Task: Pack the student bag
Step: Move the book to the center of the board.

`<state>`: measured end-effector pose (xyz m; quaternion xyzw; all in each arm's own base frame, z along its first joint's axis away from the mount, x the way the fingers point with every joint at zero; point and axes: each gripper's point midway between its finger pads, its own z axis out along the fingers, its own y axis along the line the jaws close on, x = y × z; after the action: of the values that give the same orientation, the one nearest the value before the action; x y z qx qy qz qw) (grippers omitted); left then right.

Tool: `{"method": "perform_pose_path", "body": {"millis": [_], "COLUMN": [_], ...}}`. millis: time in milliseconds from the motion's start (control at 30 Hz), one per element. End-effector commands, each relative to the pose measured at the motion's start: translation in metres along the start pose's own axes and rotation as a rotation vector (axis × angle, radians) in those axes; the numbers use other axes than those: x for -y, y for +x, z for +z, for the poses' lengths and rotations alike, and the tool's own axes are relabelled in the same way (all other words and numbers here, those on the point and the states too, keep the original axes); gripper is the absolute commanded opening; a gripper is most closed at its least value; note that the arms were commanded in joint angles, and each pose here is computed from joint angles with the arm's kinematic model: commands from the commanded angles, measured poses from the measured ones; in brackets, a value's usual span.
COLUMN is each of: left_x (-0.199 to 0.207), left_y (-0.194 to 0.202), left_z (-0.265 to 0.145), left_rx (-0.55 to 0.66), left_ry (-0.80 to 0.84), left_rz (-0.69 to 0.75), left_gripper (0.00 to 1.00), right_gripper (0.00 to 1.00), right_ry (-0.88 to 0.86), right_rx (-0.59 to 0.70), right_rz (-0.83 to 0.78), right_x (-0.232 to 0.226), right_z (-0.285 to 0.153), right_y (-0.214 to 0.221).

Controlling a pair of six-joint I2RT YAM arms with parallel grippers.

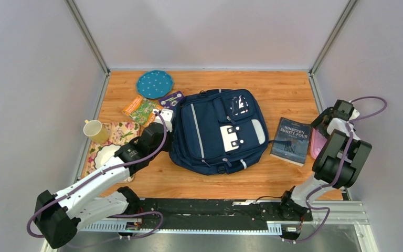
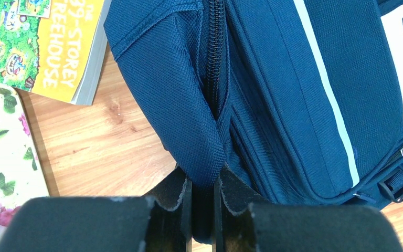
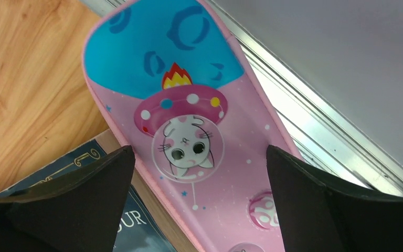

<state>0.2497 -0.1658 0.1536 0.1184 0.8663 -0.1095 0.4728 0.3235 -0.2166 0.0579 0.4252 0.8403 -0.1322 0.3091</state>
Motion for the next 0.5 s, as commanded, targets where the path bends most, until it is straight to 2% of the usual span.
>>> {"method": "perform_pose_path", "body": {"millis": [0, 100, 467], "left_x": [0.010, 0.009, 0.010], "left_y": [-0.033, -0.035, -0.035], "left_z": [-0.005, -0.006, -0.005], "left_rx": [0.115, 0.125, 0.126], "left_ry": [0.043, 0.038, 0.040], "left_rz": [-0.046, -0.052, -0.051], "left_gripper": [0.00, 0.00, 0.00], "right_gripper": [0.96, 0.94, 0.92], "right_ry": [-0.149, -0.249, -0.300], "right_rx": [-0.183, -0.252, -0.307], "right_rz": [-0.035, -0.050, -0.113], "right_x": [-0.027, -0.045, -0.058], "right_z": [0.006, -0.001, -0.022], "right_y": [0.029, 0.043, 0.078]}}
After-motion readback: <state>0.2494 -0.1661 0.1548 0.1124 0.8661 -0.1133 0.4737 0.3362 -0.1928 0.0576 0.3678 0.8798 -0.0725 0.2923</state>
